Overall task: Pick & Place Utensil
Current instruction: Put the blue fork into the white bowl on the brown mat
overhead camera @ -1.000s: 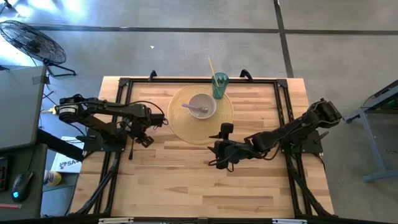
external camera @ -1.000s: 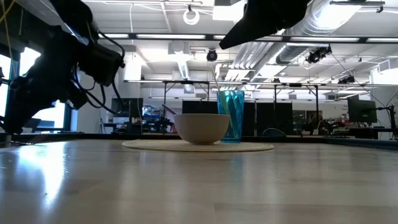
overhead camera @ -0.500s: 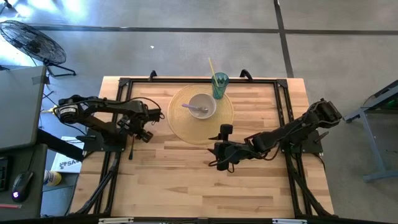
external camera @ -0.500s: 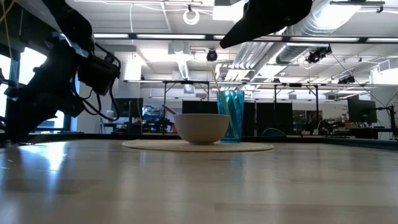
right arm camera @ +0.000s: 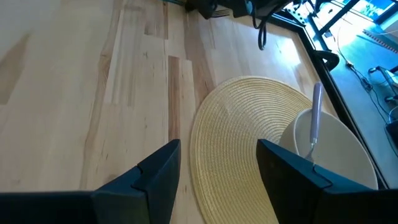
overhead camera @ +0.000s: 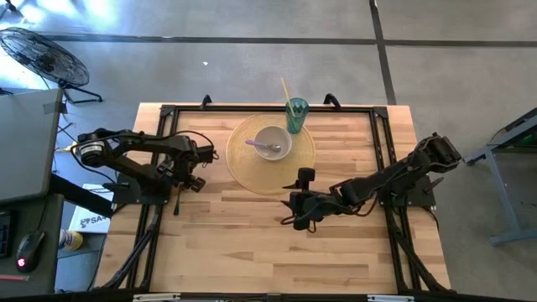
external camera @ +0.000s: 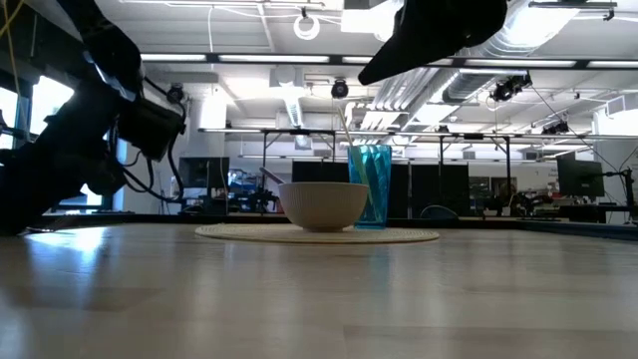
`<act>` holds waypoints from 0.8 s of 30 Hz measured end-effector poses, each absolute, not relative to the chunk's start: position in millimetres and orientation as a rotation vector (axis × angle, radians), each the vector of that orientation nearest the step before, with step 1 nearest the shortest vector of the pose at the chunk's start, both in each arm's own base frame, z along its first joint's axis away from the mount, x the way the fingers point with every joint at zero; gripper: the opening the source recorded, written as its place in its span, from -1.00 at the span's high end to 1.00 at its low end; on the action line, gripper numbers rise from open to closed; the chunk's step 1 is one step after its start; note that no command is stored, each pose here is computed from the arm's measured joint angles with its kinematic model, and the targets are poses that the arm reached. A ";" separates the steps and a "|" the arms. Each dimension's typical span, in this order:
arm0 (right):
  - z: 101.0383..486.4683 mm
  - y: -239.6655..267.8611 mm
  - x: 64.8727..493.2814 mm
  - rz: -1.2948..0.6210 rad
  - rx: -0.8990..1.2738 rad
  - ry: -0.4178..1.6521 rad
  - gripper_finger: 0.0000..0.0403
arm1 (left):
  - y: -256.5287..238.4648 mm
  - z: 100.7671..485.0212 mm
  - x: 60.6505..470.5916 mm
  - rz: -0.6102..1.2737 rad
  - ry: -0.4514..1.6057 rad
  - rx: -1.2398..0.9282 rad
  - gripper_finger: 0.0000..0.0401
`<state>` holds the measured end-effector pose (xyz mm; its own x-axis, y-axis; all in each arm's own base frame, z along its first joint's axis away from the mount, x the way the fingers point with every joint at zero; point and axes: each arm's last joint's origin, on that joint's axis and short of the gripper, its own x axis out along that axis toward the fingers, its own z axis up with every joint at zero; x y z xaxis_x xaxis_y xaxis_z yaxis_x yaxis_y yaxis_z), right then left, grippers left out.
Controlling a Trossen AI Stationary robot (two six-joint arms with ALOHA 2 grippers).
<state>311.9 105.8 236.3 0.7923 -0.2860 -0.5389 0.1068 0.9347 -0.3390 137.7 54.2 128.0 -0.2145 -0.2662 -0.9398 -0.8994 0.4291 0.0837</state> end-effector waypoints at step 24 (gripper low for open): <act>237.6 105.4 312.6 -0.241 -0.306 0.606 -0.01 | 55.2 140.6 168.3 0.725 1.556 -0.879 0.86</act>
